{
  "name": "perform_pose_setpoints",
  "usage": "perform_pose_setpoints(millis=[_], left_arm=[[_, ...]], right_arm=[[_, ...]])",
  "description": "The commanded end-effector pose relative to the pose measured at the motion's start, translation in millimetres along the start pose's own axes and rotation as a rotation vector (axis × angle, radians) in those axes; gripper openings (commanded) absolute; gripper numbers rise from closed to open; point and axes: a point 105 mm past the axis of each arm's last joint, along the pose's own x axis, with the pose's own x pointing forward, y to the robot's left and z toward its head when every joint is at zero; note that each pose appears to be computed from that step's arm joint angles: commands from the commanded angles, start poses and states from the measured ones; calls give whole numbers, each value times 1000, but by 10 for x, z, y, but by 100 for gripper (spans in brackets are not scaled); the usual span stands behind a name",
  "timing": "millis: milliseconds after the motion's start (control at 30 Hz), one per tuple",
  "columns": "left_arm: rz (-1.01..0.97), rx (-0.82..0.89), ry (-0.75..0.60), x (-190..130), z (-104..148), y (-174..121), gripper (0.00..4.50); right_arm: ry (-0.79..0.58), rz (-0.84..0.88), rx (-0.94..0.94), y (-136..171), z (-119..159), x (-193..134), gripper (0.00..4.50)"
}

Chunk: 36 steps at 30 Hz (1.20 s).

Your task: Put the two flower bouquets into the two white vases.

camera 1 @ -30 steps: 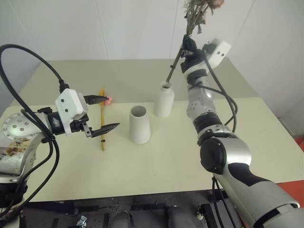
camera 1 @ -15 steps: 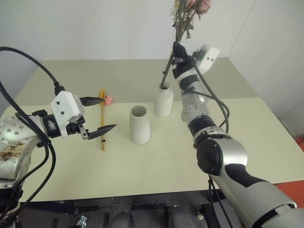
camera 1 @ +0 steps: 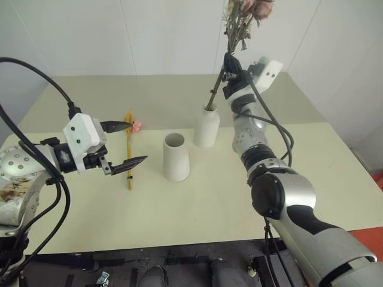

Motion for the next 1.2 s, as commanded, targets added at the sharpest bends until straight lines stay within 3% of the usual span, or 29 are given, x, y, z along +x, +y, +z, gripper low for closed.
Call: perform_pose_setpoints(millis=[33,300,1033,1200], left_arm=[[24,50,-22,-21,123,55,450],[26,50,-23,-19,122,53,450],[34,48,-34,-14,131,29,450],[38,47,-33,-19,130,24,450]], right_arm=[[-67,21,-5,70,233,127,15],[-96,31,-4,110,349,194,15],[-8,82,-143,157,28,29,15],[-11,56,-157,112,85,62,15]])
